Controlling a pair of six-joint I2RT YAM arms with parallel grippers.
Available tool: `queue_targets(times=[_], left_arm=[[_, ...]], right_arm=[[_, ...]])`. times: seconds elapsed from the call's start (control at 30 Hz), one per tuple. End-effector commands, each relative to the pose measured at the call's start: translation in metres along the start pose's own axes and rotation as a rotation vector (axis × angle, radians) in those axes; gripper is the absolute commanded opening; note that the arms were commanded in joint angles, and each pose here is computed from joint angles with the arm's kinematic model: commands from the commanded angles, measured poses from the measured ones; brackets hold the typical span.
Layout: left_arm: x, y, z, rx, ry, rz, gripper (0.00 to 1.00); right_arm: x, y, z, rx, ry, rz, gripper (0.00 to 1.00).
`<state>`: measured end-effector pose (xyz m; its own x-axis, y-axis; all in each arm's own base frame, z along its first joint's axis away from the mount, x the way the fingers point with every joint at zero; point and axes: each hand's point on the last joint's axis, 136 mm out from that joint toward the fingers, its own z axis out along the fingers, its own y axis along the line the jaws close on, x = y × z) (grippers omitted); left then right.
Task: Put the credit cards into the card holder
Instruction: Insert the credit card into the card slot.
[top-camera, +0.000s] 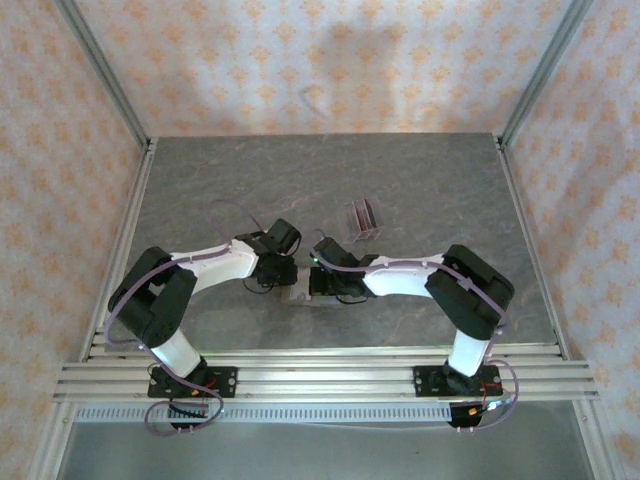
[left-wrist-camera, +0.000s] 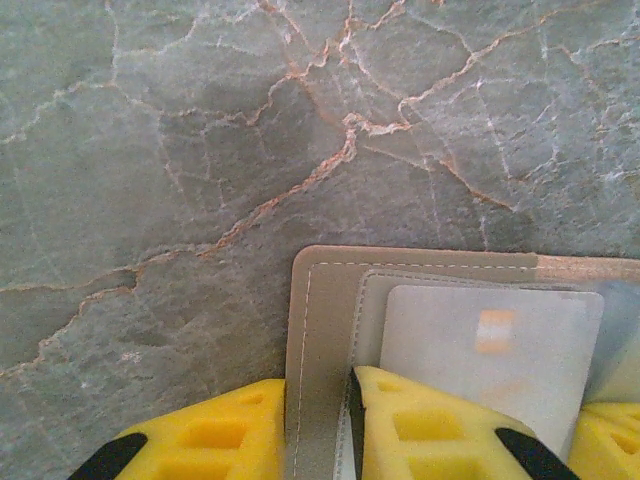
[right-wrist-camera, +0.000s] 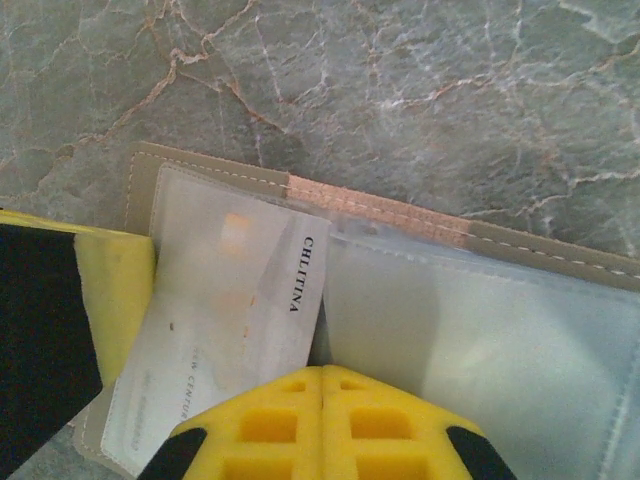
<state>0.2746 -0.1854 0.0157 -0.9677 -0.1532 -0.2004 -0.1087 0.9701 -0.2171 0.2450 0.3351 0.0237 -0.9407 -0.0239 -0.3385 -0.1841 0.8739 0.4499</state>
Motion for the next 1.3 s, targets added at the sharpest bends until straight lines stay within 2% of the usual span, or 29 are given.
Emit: queue_targets(times=[0.0, 0.27, 0.63, 0.77, 0.9, 1.07, 1.27], left_arm=[[0.021, -0.024, 0.011, 0.101, 0.073, 0.036, 0.23], [0.012, -0.025, -0.017, 0.145, -0.003, 0.031, 0.26], [0.008, -0.021, -0.025, 0.188, -0.024, 0.003, 0.28], [0.009, -0.023, -0.023, 0.192, -0.018, 0.012, 0.27], [0.011, -0.031, -0.022, 0.21, -0.013, 0.039, 0.27], [0.015, -0.034, -0.016, 0.194, 0.003, 0.06, 0.27], [0.017, -0.035, -0.011, 0.17, 0.01, 0.075, 0.27]], right_arm=[[0.011, -0.007, 0.016, 0.027, 0.036, -0.001, 0.08], [0.016, -0.02, 0.02, 0.071, 0.048, 0.008, 0.24], [0.024, -0.024, 0.032, 0.085, 0.087, 0.008, 0.29], [0.01, -0.022, 0.014, 0.093, 0.009, 0.005, 0.26], [-0.01, -0.011, -0.017, 0.094, -0.071, -0.031, 0.29], [-0.022, -0.006, -0.039, 0.132, -0.088, -0.097, 0.33], [-0.027, -0.015, -0.038, 0.218, -0.078, -0.156, 0.33]])
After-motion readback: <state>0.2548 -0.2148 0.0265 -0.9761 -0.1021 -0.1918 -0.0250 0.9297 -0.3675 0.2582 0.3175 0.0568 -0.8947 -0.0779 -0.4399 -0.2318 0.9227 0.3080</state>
